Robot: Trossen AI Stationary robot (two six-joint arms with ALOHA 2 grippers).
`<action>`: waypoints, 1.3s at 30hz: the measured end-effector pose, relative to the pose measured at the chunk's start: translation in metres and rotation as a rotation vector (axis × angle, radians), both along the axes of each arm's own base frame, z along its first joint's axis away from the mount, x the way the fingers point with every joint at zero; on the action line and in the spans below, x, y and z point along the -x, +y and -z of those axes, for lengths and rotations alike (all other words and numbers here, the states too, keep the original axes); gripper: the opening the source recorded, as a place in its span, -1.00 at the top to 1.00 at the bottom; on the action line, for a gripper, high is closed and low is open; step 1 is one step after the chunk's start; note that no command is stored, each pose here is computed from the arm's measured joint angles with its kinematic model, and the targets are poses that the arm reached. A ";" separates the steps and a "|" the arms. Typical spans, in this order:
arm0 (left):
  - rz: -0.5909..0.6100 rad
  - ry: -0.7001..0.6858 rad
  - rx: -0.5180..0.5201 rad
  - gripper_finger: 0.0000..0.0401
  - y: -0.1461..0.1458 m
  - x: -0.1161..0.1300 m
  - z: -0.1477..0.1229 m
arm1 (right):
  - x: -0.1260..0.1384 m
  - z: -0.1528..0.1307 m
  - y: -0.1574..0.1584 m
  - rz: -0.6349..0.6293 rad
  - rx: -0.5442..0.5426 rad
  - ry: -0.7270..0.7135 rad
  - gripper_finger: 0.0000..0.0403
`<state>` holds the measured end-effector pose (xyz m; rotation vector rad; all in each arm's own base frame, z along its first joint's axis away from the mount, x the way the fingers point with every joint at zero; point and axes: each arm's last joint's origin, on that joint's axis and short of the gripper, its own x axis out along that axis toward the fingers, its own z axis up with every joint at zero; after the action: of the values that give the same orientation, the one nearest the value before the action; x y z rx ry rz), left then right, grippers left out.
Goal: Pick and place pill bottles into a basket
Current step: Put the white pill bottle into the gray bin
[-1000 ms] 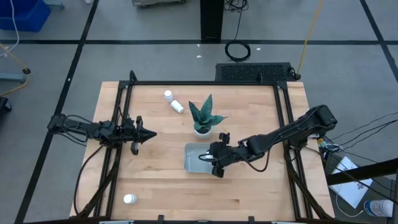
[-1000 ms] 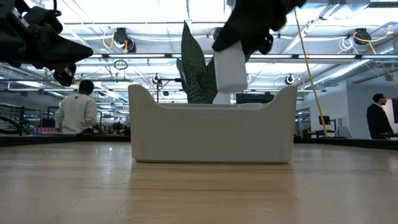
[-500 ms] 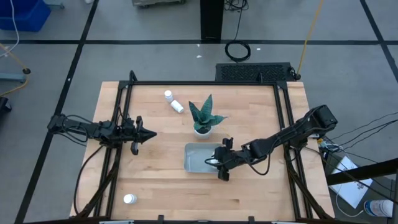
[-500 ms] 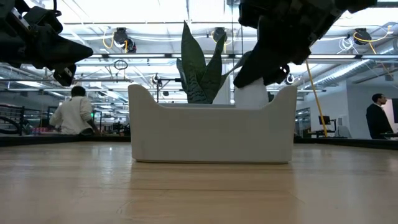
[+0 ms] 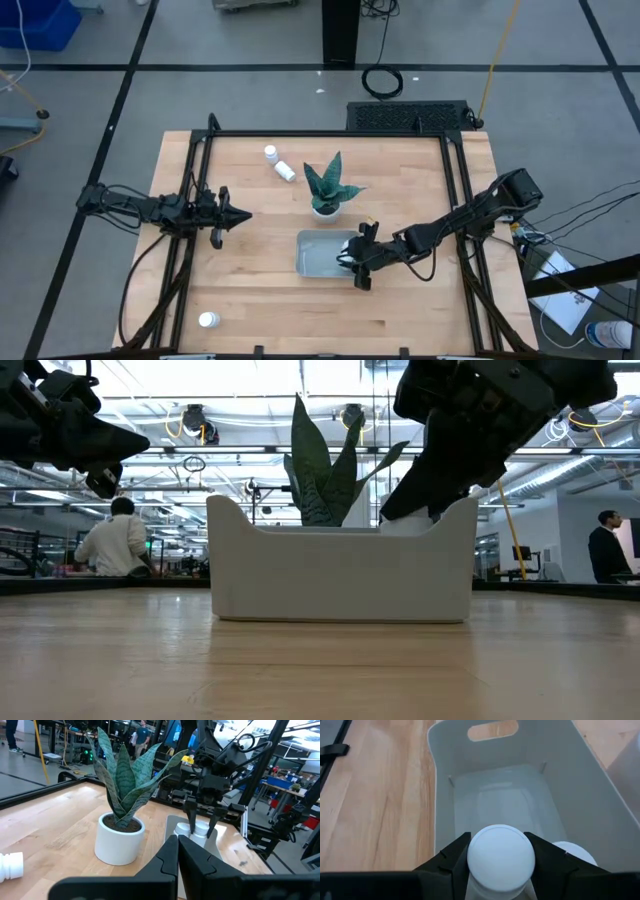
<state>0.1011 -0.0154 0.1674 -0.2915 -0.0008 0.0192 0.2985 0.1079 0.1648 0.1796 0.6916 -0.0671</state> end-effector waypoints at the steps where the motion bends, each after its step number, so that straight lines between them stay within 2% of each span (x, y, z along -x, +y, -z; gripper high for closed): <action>1: 0.000 0.000 0.000 0.94 0.000 0.000 0.000 | 0.000 0.001 0.000 -0.004 0.002 -0.003 0.23; 15: 0.000 0.000 0.000 0.94 0.000 0.000 0.000 | -0.006 0.008 0.003 -0.038 -0.009 -0.028 0.15; 28: 0.000 0.000 0.000 0.94 0.000 0.000 0.000 | -0.006 0.004 0.003 -0.043 -0.011 -0.051 -0.14; 34: 0.000 0.000 0.000 0.94 0.000 0.000 0.000 | -0.002 -0.028 0.002 -0.033 -0.055 -0.151 -0.20; 36: 0.000 0.000 0.000 0.94 0.000 0.000 0.000 | 0.003 -0.044 -0.001 -0.005 -0.081 -0.195 -0.20; 39: 0.000 0.000 0.000 0.94 0.000 0.000 0.000 | 0.014 -0.068 -0.008 0.046 -0.063 -0.262 -0.18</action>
<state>0.1011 -0.0154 0.1675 -0.2915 -0.0009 0.0190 0.2841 0.1000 0.2325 0.2604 0.4291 -0.0647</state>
